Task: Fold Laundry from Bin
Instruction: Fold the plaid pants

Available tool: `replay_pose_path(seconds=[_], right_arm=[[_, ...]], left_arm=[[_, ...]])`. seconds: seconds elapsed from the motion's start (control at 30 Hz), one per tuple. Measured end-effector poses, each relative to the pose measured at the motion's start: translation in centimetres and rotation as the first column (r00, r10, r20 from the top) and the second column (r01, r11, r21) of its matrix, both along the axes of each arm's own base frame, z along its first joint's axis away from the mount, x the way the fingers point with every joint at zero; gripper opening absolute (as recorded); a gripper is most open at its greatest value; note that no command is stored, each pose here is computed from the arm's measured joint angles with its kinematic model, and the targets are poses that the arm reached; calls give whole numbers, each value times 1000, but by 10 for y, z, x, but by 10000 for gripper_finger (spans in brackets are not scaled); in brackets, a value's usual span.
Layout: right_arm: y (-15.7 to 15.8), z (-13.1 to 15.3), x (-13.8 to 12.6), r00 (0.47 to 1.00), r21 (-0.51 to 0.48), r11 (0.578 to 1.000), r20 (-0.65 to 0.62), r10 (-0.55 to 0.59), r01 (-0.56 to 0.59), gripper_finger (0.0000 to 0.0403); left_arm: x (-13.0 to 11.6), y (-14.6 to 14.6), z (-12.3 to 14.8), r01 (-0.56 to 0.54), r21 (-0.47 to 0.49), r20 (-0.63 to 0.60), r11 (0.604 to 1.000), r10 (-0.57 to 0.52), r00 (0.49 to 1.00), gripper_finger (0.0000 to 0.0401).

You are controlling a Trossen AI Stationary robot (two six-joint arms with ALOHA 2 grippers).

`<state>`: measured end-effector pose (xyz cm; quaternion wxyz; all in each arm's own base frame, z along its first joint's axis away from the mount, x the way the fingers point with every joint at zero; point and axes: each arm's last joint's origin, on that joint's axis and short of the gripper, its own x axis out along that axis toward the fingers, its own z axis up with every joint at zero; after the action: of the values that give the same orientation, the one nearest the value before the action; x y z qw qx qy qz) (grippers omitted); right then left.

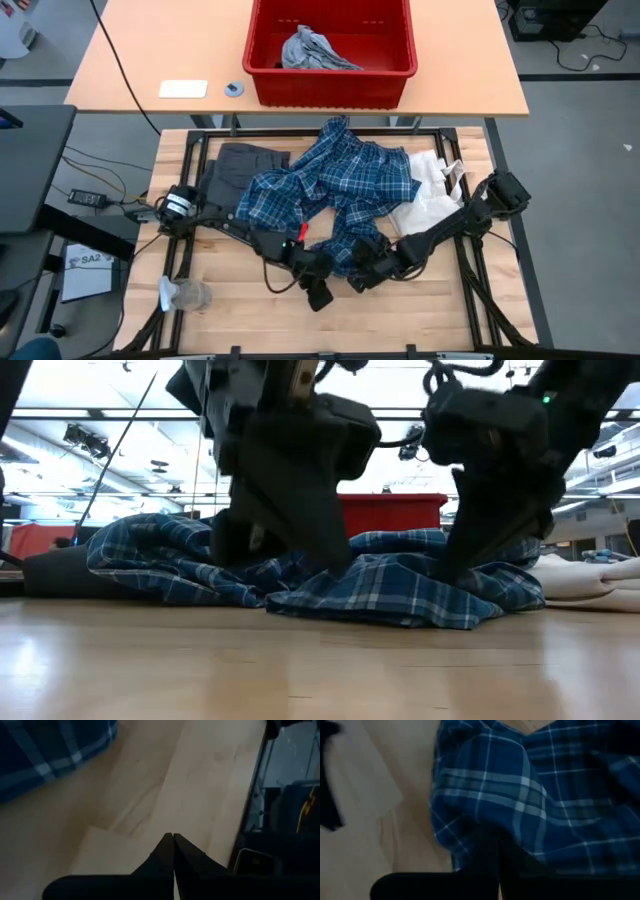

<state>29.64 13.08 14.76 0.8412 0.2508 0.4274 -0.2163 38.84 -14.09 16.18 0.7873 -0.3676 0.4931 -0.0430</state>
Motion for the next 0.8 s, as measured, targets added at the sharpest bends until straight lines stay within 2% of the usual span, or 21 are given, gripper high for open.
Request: replay_pose_path(seconds=[0.1,0.23,0.37,0.53,0.8], right_arm=[[-3,-8,7,1000,24,1000,-6,12,-11,0],[2,-25,10,997,80,995,-55,55,-51,0],[22,-33,8,989,187,975,-66,134,-120,0],[71,-24,-17,954,390,890,-82,288,-235,0],[135,-15,-64,911,555,784,-108,398,-277,0]], left_arm=[[-5,-2,9,-47,21,-15,999,47,999,4],[-16,3,37,-89,71,27,994,87,996,4],[-31,12,65,-135,146,57,980,128,990,4],[-44,18,93,-209,198,135,958,184,974,4],[-43,30,93,-263,251,143,932,233,962,4]])
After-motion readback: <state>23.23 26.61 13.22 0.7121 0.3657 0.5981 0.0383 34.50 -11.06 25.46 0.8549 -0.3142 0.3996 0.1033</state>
